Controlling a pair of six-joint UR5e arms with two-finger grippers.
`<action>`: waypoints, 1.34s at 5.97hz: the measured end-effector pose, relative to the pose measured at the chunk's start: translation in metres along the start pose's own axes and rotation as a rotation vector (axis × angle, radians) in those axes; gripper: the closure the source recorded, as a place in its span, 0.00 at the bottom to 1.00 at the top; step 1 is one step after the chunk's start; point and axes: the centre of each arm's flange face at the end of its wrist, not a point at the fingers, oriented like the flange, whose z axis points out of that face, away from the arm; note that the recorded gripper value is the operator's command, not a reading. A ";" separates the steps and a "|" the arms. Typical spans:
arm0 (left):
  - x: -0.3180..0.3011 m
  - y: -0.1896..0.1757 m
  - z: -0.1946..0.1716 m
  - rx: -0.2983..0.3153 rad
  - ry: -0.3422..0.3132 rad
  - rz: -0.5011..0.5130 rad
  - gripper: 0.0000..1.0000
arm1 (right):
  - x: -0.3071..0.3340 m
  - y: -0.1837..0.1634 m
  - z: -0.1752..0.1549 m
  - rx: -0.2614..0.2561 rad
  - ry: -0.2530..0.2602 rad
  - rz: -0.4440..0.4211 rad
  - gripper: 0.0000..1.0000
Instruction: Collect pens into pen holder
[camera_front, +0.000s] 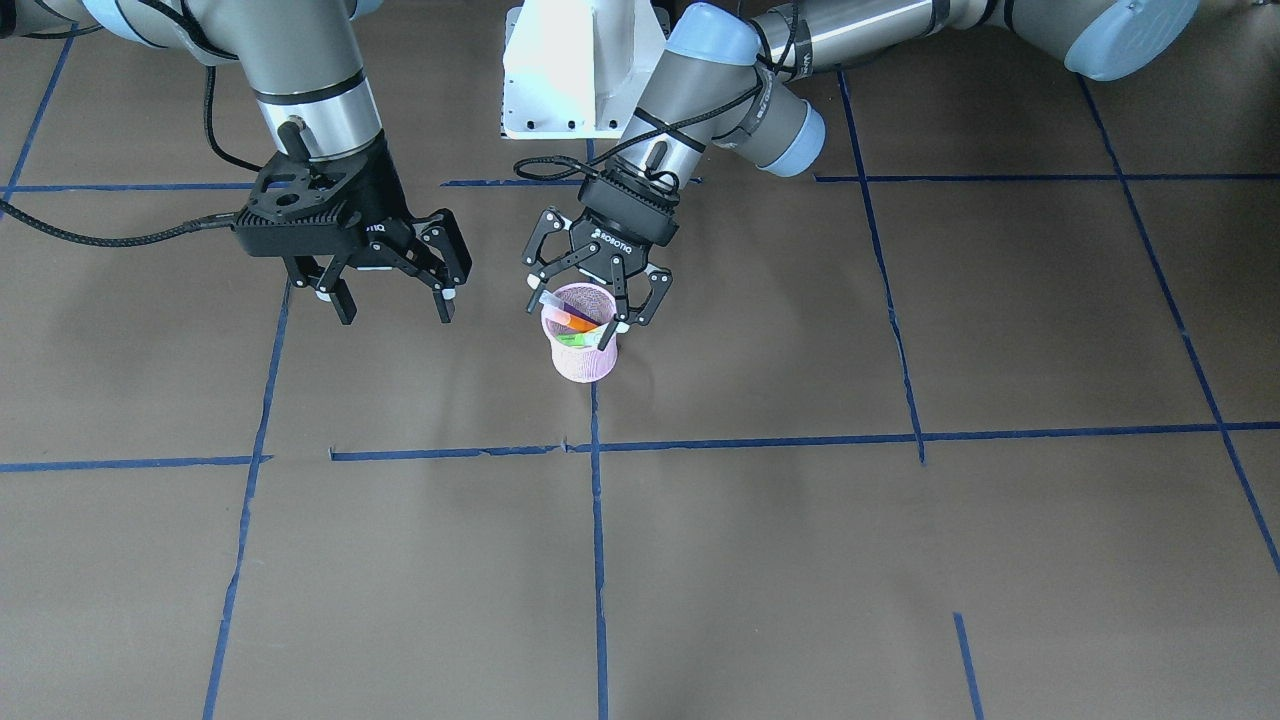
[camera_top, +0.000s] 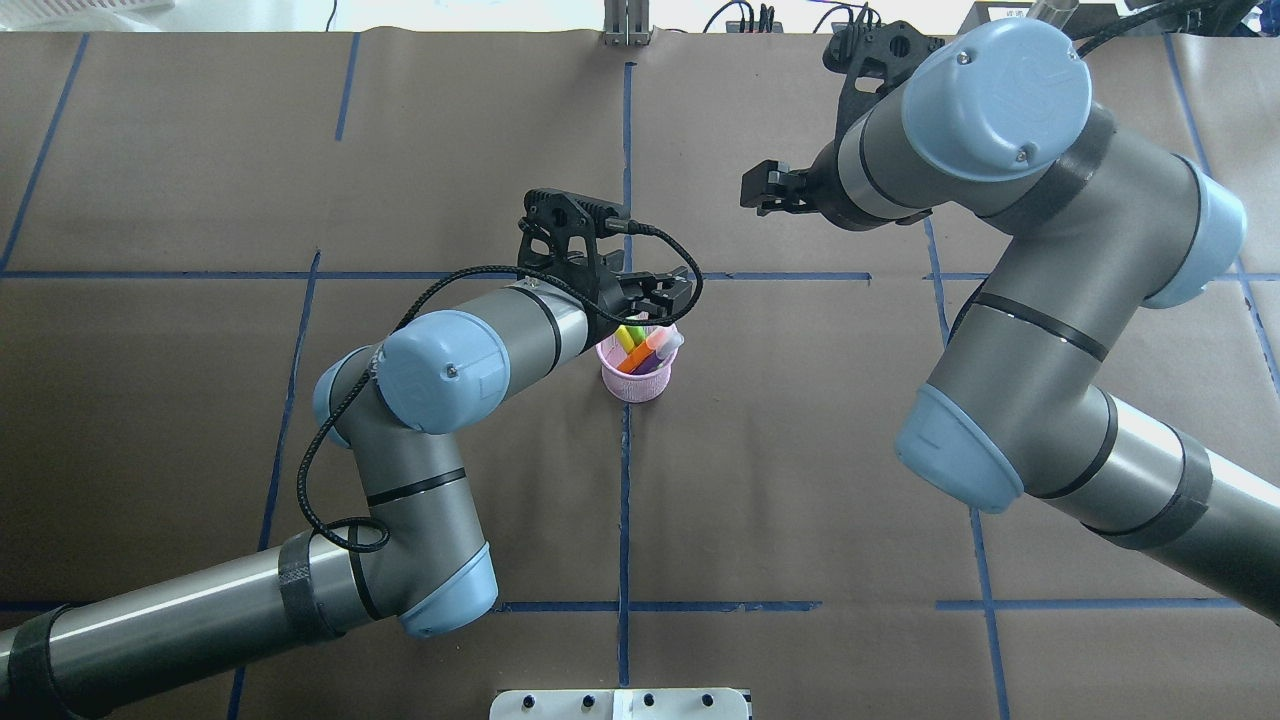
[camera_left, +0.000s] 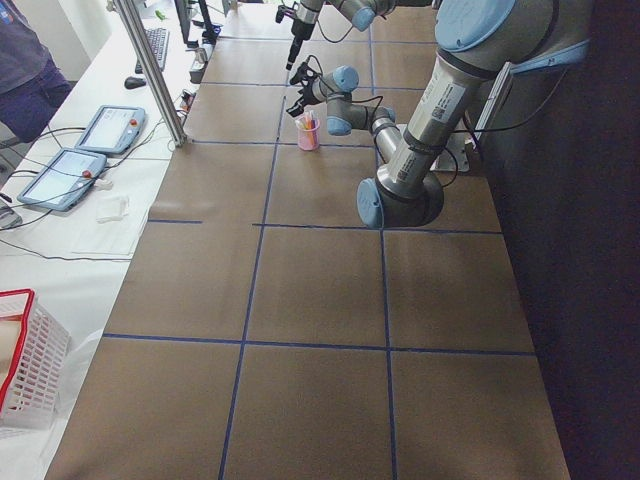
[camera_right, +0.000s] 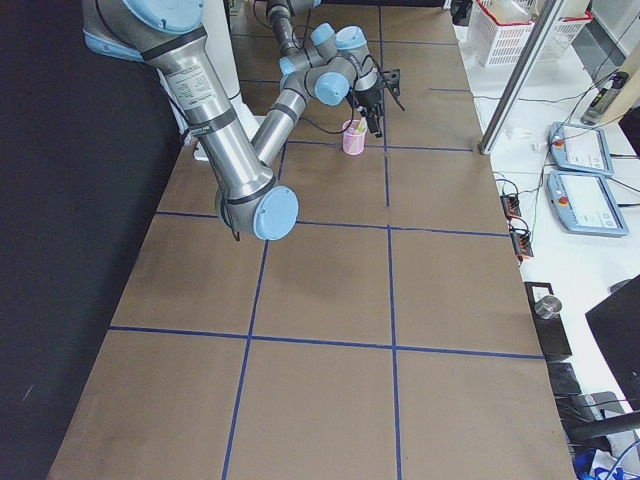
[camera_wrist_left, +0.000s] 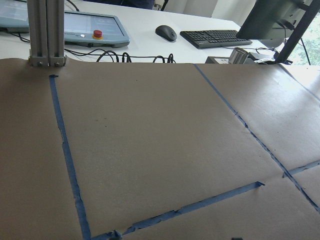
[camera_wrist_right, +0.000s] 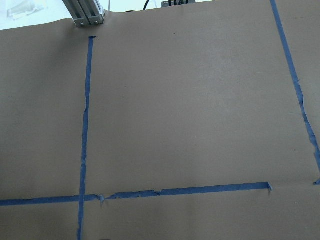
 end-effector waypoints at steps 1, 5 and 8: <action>-0.006 -0.015 -0.006 -0.041 0.005 0.002 0.00 | 0.006 -0.008 -0.004 -0.018 -0.007 -0.004 0.00; -0.116 -0.060 -0.035 -0.527 -0.169 -0.032 0.00 | 0.069 -0.045 -0.004 -0.156 0.066 -0.148 0.00; -0.279 -0.089 -0.108 -0.774 -0.262 0.185 0.00 | 0.185 -0.073 -0.006 -0.266 0.082 -0.313 0.00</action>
